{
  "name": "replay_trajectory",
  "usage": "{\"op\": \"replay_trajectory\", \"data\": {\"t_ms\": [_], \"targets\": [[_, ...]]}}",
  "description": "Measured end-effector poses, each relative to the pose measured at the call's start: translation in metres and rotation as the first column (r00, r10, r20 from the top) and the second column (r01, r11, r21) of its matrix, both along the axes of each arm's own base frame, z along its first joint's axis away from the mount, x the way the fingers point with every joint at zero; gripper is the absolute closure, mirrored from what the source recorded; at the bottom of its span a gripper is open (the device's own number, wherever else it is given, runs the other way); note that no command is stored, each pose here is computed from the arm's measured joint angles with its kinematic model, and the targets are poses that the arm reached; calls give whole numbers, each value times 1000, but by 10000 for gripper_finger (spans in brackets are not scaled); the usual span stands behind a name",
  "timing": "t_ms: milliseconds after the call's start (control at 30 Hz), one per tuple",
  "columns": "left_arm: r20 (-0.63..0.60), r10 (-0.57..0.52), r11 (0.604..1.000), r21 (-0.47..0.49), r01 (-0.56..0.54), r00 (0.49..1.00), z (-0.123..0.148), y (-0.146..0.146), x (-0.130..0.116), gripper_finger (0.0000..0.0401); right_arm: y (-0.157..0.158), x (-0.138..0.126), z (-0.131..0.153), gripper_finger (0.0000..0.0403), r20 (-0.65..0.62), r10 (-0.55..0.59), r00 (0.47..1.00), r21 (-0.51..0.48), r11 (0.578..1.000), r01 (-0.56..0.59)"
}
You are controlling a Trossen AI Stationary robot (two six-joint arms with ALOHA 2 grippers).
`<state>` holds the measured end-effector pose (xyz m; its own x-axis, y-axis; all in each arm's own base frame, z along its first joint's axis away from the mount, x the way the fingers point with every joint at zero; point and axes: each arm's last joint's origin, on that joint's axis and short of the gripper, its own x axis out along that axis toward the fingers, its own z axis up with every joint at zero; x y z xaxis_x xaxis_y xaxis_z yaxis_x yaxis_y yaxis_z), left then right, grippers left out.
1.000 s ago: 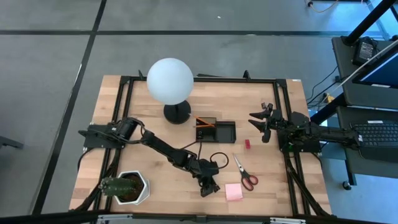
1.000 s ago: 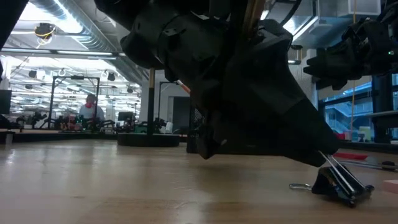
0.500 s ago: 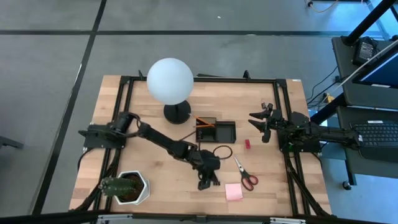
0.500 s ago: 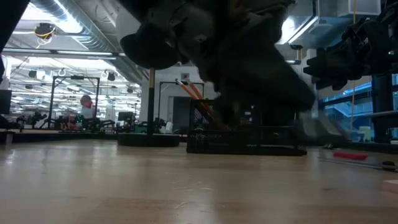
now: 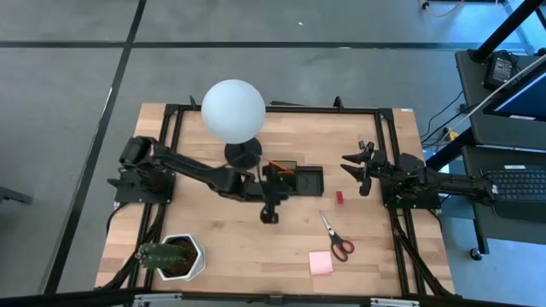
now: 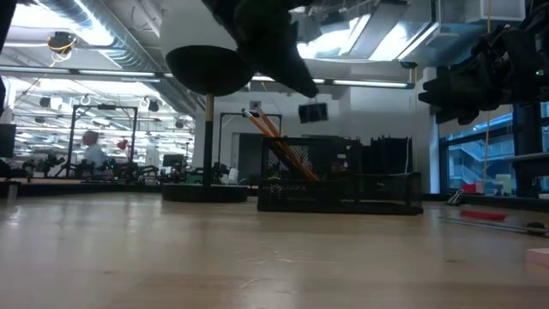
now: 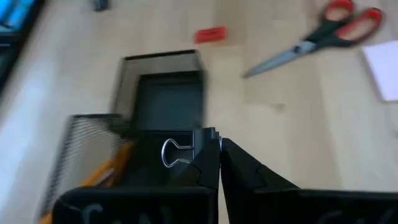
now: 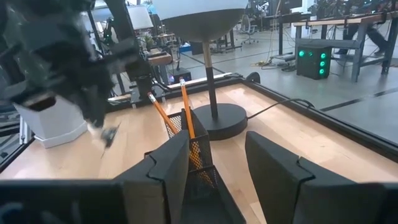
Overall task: Pick and place office supplies into organizer
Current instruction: Put the bottom black binder clip into the black desk organizer
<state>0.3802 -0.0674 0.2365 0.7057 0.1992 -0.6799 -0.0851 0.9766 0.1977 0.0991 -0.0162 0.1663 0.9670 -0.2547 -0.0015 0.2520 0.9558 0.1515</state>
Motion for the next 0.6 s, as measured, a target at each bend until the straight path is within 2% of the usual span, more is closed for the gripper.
{"op": "replay_trajectory", "data": {"t_ms": [100,200,433,600], "targets": [[-5,37,999,5,-37,999,-2,15,-11,399,0,0,0,241,-4,0,1000,1,1000,0],[-29,59,998,12,-59,998,-16,29,-18,399,0,0,0,241,-5,-1,1000,0,1000,1],[-2,28,999,-36,-28,1000,-46,43,-26,399,0,0,0,241,-5,-4,1000,-1,1000,4],[21,11,998,-65,-9,1000,-57,48,-30,399,0,0,0,241,-5,-4,1000,-3,1000,4]]}}
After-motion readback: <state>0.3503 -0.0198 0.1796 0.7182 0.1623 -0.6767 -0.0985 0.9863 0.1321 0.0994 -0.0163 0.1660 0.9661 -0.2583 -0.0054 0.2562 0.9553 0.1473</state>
